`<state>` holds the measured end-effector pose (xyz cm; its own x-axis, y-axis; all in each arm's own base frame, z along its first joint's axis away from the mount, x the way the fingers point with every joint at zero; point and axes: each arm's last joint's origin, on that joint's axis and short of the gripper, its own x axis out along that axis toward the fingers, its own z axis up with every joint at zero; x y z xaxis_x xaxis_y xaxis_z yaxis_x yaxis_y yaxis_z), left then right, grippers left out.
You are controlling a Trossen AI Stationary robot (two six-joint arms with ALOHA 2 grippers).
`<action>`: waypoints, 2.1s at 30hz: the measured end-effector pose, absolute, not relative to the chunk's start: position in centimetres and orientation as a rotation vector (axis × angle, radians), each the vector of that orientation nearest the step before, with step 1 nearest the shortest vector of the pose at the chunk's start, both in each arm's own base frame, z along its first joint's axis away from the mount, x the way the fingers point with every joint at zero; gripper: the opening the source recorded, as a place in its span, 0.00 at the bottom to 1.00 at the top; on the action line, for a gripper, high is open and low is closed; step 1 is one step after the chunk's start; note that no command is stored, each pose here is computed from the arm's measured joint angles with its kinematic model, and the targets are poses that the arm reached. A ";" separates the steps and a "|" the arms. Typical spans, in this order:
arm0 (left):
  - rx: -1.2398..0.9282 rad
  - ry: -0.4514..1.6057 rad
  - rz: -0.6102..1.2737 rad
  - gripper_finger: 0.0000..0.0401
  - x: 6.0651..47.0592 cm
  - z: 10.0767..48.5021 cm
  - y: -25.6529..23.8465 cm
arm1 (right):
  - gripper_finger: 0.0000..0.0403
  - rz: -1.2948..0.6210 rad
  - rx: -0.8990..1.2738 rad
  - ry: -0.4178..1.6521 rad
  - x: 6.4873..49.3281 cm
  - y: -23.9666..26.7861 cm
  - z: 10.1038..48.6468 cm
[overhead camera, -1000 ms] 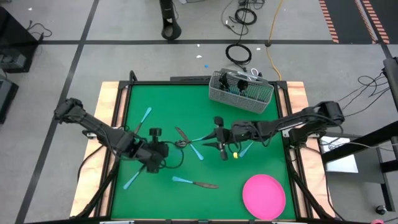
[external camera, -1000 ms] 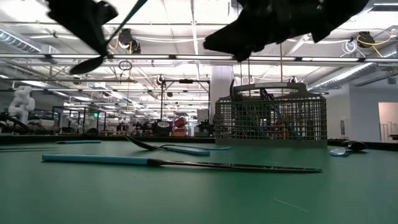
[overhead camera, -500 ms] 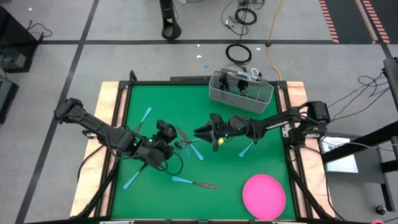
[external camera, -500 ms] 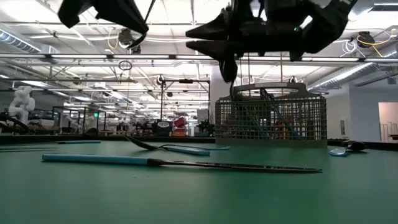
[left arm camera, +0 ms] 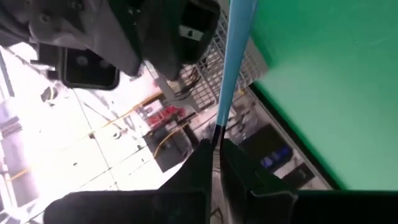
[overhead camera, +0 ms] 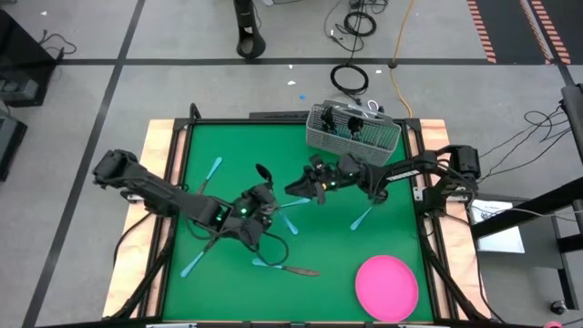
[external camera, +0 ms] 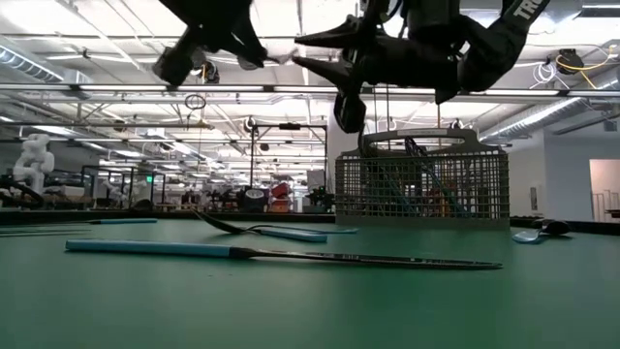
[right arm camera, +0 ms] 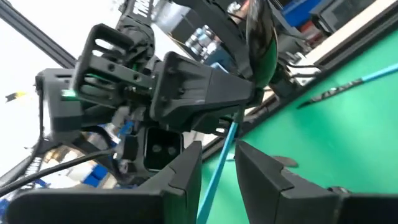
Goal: Sort silverware
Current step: Put the blue spoon into the silverware basket
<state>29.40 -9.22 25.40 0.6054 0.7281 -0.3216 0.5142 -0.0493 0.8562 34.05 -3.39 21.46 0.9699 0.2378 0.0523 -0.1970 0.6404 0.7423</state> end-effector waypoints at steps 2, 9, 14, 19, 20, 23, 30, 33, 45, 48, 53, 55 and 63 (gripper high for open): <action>1.733 1.042 0.248 0.04 29.9 25.0 -9.2 | 0.21 0.235 0.821 0.070 34.1 -3.4 21.3; 1.743 0.986 0.286 0.02 31.1 25.4 -9.4 | 0.21 0.188 0.801 0.090 34.2 -3.5 21.0; 1.766 0.961 0.255 0.02 31.4 25.6 -9.3 | 0.22 0.201 0.796 0.077 34.2 -3.5 21.1; 1.754 0.960 0.250 0.02 31.7 25.6 -8.8 | 0.22 0.206 0.790 0.077 34.5 -3.4 21.5; 1.752 0.961 0.250 0.02 31.7 25.6 -8.7 | 0.22 0.207 0.786 0.078 34.6 -3.4 21.6; 1.744 0.967 0.255 0.02 31.8 25.6 -8.3 | 0.22 0.214 0.772 0.069 34.8 -3.3 22.0; 1.747 0.969 0.251 0.01 31.8 25.6 -8.3 | 0.22 0.151 0.744 0.139 35.5 -3.4 22.1; 1.746 0.970 0.252 0.01 31.8 25.6 -8.3 | 0.21 0.139 0.717 0.131 35.6 -3.5 22.3; 1.738 0.931 0.182 0.10 31.9 25.5 -8.4 | 0.04 0.126 0.690 0.145 35.6 -3.2 22.1; 1.737 0.929 0.182 0.16 31.9 25.5 -8.4 | 0.02 0.096 0.679 0.136 35.6 -3.0 22.1; 1.730 0.961 0.227 0.28 31.7 25.5 -8.3 | 0.00 0.078 0.671 0.125 35.6 -3.2 22.1; 1.704 0.969 0.260 0.32 31.6 25.4 -8.3 | 0.00 0.062 0.668 0.115 35.6 -3.5 22.2; 1.559 1.036 0.269 0.36 29.3 25.0 -8.4 | 0.00 0.016 0.628 0.080 34.8 -5.2 23.5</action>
